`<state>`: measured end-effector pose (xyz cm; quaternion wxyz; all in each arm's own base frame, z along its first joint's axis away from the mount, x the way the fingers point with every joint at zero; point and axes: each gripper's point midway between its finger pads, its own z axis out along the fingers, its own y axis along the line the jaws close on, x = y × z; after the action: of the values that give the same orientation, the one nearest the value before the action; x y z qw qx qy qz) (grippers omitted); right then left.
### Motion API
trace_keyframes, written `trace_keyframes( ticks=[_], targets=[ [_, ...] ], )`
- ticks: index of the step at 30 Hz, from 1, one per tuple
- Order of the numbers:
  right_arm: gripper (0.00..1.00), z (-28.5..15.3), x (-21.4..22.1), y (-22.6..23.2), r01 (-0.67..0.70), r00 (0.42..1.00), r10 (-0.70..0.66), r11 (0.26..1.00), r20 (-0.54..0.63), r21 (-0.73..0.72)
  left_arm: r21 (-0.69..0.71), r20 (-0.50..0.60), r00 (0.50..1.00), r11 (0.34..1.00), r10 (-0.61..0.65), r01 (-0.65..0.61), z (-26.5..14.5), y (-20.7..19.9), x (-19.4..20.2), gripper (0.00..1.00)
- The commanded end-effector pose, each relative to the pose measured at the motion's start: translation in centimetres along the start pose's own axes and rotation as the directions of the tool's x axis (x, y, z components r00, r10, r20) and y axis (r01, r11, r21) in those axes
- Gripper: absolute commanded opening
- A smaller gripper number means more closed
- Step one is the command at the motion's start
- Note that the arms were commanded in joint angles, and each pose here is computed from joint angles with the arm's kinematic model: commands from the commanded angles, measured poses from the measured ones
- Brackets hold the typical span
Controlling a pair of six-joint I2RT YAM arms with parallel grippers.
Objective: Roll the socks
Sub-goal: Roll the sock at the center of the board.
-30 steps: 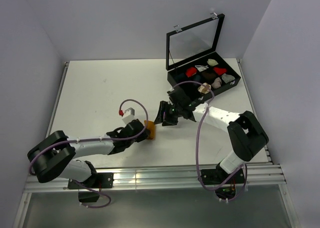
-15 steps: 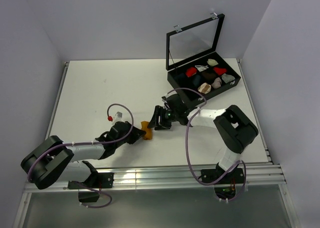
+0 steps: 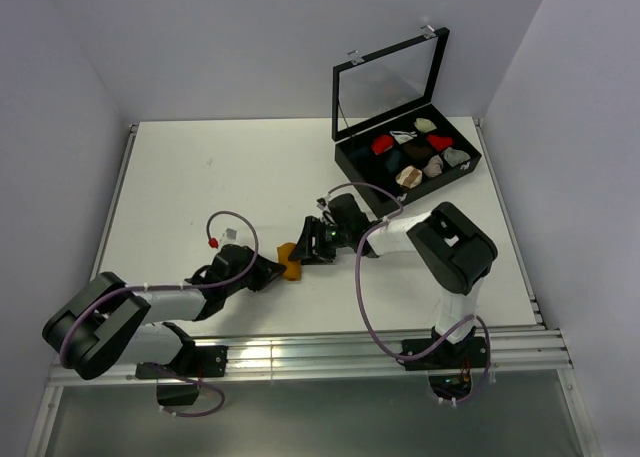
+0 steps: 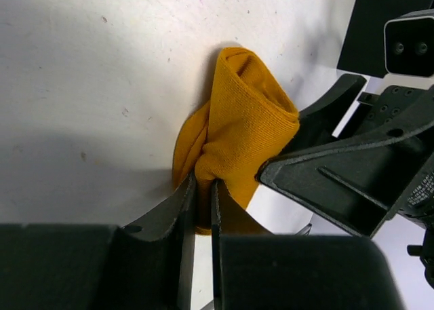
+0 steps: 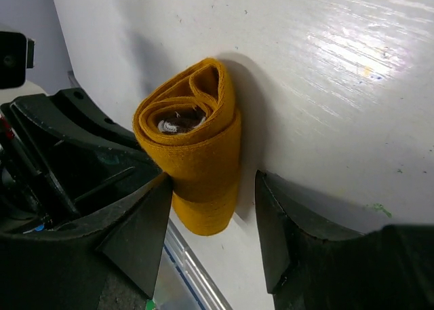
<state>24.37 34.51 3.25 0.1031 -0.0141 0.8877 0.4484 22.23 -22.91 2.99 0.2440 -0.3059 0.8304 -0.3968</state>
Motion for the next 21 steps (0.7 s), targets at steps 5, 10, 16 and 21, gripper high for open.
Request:
trace_keyframes(
  ticks=[5, 10, 16, 21],
  targets=[
    [0.59, 0.7, 0.7, 1.2, 0.084, 0.996, -0.085, 0.996, -0.017, -0.016, -0.285, -0.055, 0.998, 0.958, 0.028, -0.043, -0.6, 7.9, 1.1, 0.00],
    [0.60, 0.9, 0.8, 0.6, 0.114, 0.993, -0.114, 0.993, -0.018, 0.031, -0.312, -0.060, 0.998, 0.948, 0.035, -0.052, -0.7, 8.4, 0.9, 0.00],
    [0.61, 1.3, 0.5, 0.3, 0.158, 0.987, -0.157, 0.982, -0.013, 0.101, -0.350, -0.072, 0.996, 0.934, 0.051, -0.073, -0.6, 9.2, 0.9, 0.00],
    [0.60, 1.6, -0.2, 0.2, 0.189, 0.981, -0.192, 0.966, -0.003, 0.176, -0.366, -0.115, 0.992, 0.926, 0.059, -0.097, -0.4, 9.8, 1.5, 0.00]
  ],
)
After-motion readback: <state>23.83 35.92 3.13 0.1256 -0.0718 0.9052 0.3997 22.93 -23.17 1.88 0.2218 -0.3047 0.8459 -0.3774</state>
